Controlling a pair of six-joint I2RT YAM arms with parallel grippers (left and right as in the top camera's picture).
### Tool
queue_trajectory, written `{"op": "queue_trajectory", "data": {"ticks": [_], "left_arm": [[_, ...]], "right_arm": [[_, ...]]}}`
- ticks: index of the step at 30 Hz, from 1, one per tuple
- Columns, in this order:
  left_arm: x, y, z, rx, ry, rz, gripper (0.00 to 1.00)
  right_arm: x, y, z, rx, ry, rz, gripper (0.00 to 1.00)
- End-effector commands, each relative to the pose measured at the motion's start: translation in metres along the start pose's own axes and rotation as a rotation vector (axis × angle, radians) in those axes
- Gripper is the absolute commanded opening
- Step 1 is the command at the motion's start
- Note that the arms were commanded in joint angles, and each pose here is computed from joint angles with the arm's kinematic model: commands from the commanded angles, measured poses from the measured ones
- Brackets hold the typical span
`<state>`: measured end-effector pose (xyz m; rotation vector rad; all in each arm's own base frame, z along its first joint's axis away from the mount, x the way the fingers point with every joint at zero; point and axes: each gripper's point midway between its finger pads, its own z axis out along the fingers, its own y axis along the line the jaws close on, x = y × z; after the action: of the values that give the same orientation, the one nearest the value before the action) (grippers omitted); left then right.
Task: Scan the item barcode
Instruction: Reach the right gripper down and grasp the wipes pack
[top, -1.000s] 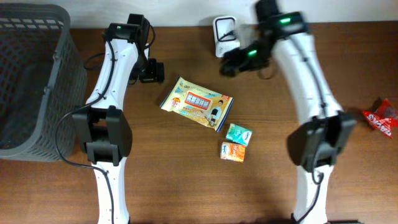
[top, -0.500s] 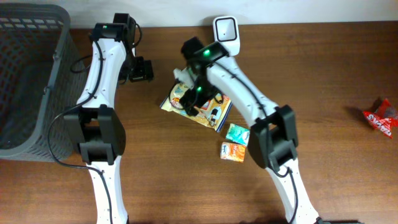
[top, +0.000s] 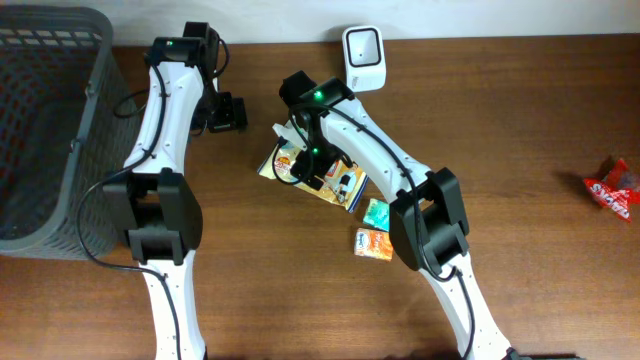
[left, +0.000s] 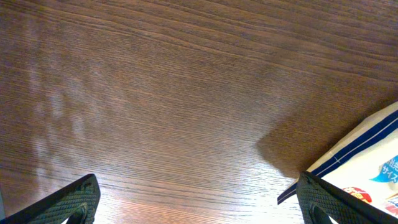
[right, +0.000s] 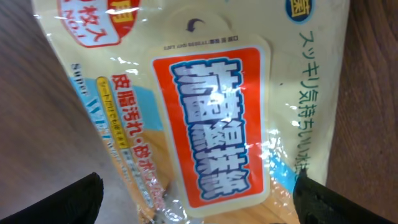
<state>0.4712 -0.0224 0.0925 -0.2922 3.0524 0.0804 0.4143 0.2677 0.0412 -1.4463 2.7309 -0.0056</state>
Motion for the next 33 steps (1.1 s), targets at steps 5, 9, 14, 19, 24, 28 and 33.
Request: {"op": "queue_trajectory", "data": {"ticks": [5,9,14,19,24,28,33], "left_arm": [[0.006,0.005,-0.004,-0.016,0.015,-0.018,0.99],[0.008,0.006,-0.004,-0.018,0.024,-0.017,0.99],[0.008,0.006,-0.004,-0.019,0.023,-0.017,0.99],[0.008,0.006,-0.004,-0.018,0.023,-0.017,0.99],[0.005,0.005,-0.003,-0.015,0.012,-0.018,0.99],[0.004,0.005,-0.003,-0.014,0.007,-0.018,0.99],[0.003,0.004,-0.003,-0.013,0.005,-0.019,0.99]], "right_arm": [[0.0,-0.008,0.018,0.022,0.019,-0.006,0.92],[0.005,-0.017,0.021,0.02,0.025,0.04,0.92],[0.013,-0.024,0.022,0.014,0.038,0.06,0.92],[0.016,-0.021,0.024,0.003,0.054,0.056,0.92],[0.016,-0.021,0.024,0.003,0.055,0.055,0.93],[0.015,-0.009,0.028,-0.046,0.047,0.044,0.93],[0.009,0.002,0.031,-0.08,0.029,-0.015,0.97]]}}
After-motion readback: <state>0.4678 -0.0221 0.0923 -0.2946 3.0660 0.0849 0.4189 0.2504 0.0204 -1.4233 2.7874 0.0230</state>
